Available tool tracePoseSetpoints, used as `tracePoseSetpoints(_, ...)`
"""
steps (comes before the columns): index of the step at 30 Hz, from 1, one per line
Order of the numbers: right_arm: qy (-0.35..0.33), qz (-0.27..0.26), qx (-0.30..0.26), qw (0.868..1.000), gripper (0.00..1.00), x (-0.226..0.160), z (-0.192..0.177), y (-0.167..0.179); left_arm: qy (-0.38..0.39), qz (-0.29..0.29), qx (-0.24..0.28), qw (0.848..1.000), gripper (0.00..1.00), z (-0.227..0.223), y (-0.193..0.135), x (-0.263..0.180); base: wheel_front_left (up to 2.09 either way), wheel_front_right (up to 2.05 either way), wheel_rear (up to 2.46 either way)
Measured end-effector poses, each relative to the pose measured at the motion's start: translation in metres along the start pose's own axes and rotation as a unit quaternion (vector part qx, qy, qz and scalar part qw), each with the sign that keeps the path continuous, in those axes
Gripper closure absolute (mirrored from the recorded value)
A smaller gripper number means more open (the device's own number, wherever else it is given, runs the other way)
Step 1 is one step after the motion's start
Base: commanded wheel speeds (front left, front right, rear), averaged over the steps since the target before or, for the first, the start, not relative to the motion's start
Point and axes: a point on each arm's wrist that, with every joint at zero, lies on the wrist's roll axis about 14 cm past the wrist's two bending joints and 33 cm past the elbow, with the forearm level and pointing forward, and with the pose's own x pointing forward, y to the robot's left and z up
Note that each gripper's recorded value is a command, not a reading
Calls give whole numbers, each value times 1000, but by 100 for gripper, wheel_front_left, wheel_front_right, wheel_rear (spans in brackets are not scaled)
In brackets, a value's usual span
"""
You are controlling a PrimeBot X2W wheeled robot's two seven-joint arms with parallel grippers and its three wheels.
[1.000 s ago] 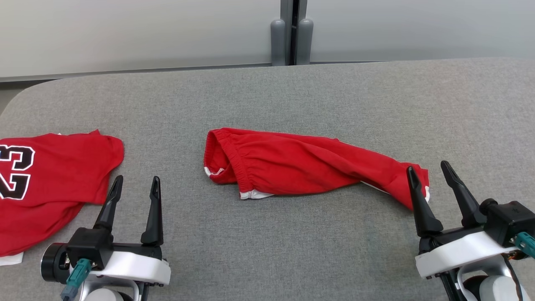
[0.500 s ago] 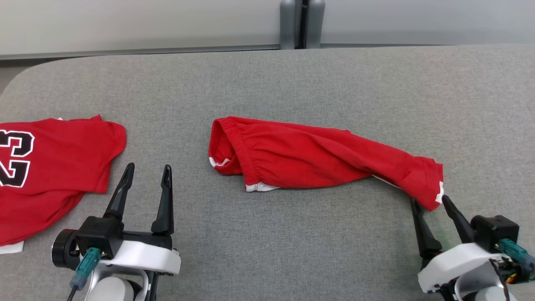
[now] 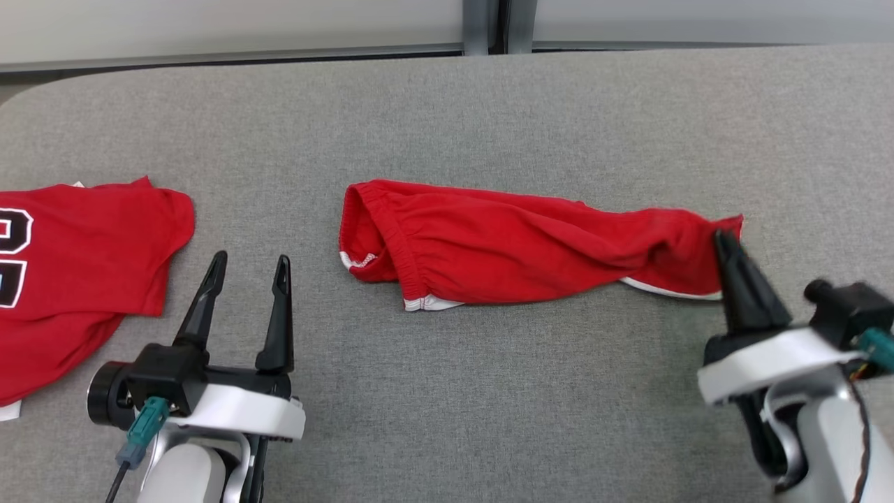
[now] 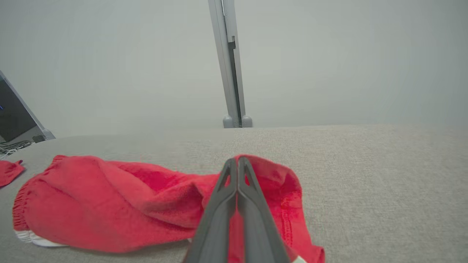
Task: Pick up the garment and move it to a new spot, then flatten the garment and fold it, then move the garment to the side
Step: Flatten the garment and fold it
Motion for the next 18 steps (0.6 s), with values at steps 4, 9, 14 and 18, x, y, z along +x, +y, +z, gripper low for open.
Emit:
tracePoseSetpoints(4,-27,-16,2,999,100,19,20,-17,-3,-8,-1,1000,0,0,-4,9,0,0,0)
tracePoseSetpoints(9,-27,-50,25,998,100,47,20,-44,5,-14,-6,1000,0,-9,-6,18,0,0,0)
tracePoseSetpoints(14,-8,-74,55,996,100,73,1,-61,12,-11,-4,1000,0,-17,-2,27,0,0,0)
tracePoseSetpoints(18,5,-68,65,996,0,84,-13,-56,20,-7,0,1000,0,-22,2,26,0,0,0)
